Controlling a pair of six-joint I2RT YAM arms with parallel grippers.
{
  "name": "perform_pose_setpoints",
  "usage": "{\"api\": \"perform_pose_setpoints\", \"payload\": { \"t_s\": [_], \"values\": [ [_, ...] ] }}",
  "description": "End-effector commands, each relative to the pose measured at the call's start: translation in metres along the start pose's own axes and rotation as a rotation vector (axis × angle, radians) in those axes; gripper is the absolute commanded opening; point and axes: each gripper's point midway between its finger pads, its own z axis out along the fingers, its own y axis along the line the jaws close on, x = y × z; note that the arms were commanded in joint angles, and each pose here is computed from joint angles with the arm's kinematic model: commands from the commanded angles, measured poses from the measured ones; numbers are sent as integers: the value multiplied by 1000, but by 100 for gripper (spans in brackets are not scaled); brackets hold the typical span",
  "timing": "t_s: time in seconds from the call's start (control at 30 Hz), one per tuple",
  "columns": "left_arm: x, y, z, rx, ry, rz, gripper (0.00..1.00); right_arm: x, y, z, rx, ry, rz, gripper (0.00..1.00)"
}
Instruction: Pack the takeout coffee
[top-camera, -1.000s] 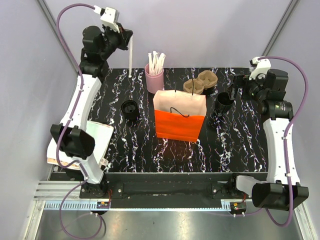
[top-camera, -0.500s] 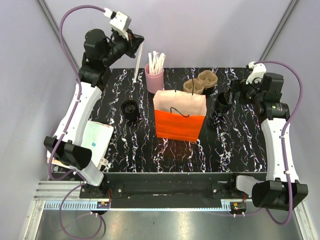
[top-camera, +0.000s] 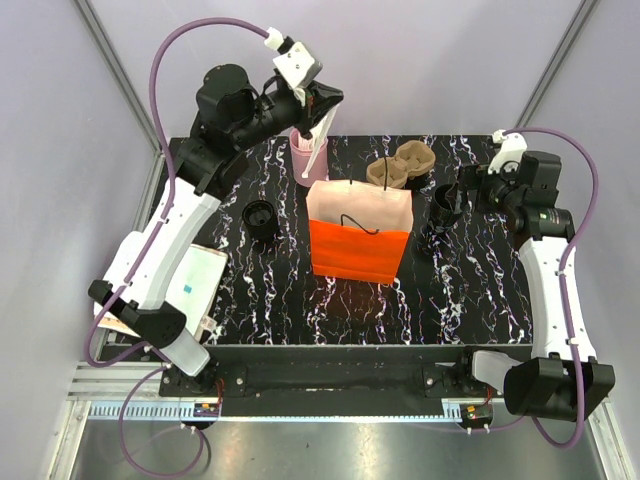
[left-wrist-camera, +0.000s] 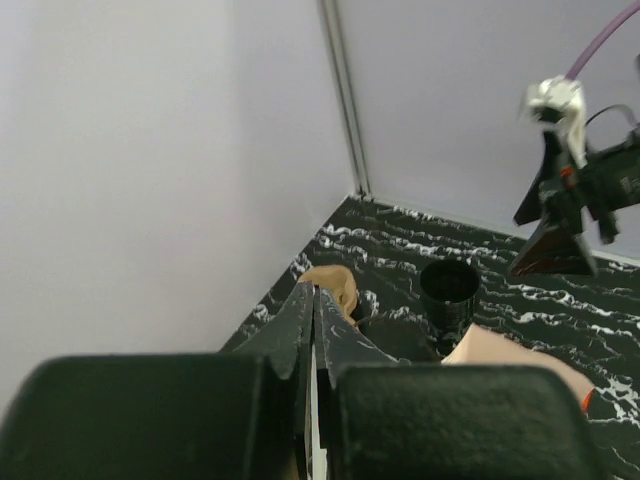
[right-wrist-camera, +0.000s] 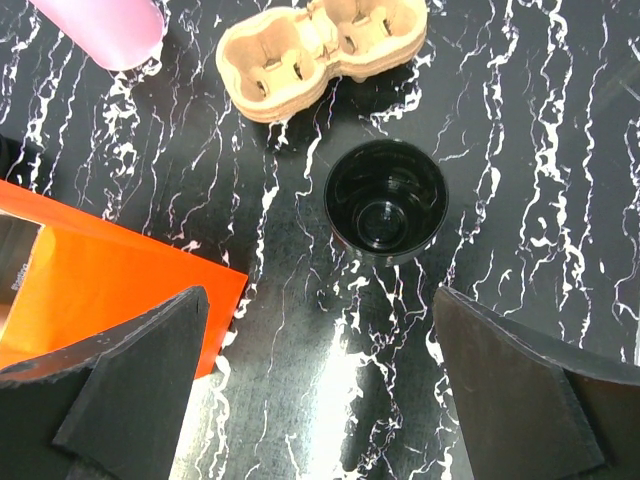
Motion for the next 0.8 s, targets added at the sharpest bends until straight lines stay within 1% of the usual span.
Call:
{"api": "perform_pose_setpoints", "payload": {
  "t_s": [0.0,0.1,0.2,0.33,0.57,0.77],
  "values": [
    [-43,-12,-1,35,-94,74,0,-12,2,-6,-7,-62,-35,99],
    [-50,-32,3,98,-110,84,0,-11,2,-6,-6,-60,-36,99],
    [-45,-55,13,167,-103,101,0,-9,2,-6,-6,-55,-35,100],
    [-31,-87,29,261,-80,127,0,-8,1,-6,0,-54,-40,100],
    [-7,-122,52,370,-48,152,0,-7,-1,-9,13,-57,-49,100],
    [22,-149,70,451,-4,164,0,-7,-1,-9,13,-59,-49,100]
  ]
}}
